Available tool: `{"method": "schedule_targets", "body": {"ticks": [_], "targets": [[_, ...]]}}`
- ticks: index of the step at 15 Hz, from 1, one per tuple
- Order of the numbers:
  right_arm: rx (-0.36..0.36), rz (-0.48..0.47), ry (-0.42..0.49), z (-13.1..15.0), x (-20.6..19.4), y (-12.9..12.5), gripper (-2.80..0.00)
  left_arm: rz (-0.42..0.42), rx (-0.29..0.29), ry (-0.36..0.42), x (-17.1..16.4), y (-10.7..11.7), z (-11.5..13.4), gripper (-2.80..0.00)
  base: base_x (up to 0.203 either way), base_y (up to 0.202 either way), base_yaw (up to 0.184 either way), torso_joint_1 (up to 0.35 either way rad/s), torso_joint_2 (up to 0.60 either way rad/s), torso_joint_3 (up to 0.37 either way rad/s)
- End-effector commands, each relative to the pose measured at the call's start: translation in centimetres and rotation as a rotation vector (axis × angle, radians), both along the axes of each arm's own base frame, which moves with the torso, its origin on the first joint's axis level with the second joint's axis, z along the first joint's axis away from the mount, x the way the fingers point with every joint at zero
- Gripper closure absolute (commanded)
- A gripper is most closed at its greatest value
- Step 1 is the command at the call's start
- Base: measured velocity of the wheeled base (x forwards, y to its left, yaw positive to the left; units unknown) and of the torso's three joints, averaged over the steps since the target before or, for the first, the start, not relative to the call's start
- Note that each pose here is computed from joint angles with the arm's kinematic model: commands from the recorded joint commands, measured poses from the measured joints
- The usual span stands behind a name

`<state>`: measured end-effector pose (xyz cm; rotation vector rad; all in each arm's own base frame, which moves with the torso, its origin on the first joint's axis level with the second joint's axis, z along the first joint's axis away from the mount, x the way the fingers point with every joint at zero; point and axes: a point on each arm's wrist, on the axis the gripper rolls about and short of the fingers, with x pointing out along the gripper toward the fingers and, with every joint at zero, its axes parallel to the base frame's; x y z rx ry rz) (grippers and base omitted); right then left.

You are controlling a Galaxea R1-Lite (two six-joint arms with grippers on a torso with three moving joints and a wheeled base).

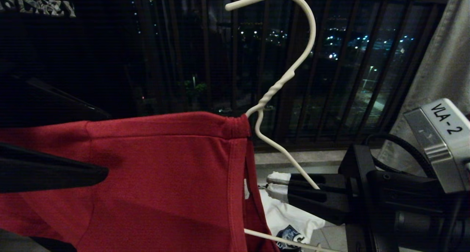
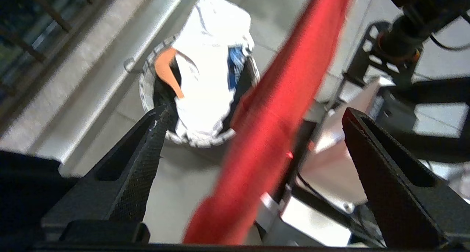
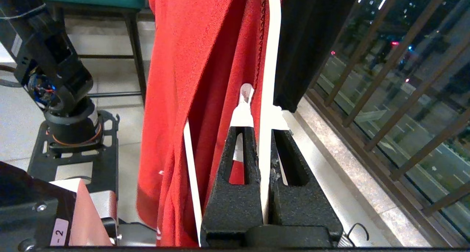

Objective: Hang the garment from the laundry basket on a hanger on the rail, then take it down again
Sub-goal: Hang the clothes on the clothes rack

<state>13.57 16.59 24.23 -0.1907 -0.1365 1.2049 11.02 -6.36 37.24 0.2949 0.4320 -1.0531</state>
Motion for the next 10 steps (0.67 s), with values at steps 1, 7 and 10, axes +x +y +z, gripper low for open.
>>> {"method": "schedule_targets", "body": {"ticks": [1, 7, 10], "targets": [[0.009, 0.003, -0.008, 0.19, -0.12, -0.11, 0.00, -0.008, 0.004, 0.017, 0.79, -0.38, -0.65, -2.80, 0.000, 0.000, 0.000, 0.000, 0.00, 0.000], [0.013, 0.001, -0.012, 0.33, -0.17, -0.21, 0.00, -0.041, -0.009, 0.042, 1.01, -0.57, -0.99, -2.80, 0.000, 0.000, 0.000, 0.000, 0.00, 0.000], [0.015, 0.002, -0.011, 0.36, -0.17, -0.18, 0.00, -0.043, -0.009, 0.035, 0.87, -0.50, -0.93, -2.80, 0.000, 0.000, 0.000, 0.000, 0.00, 0.000]]}}
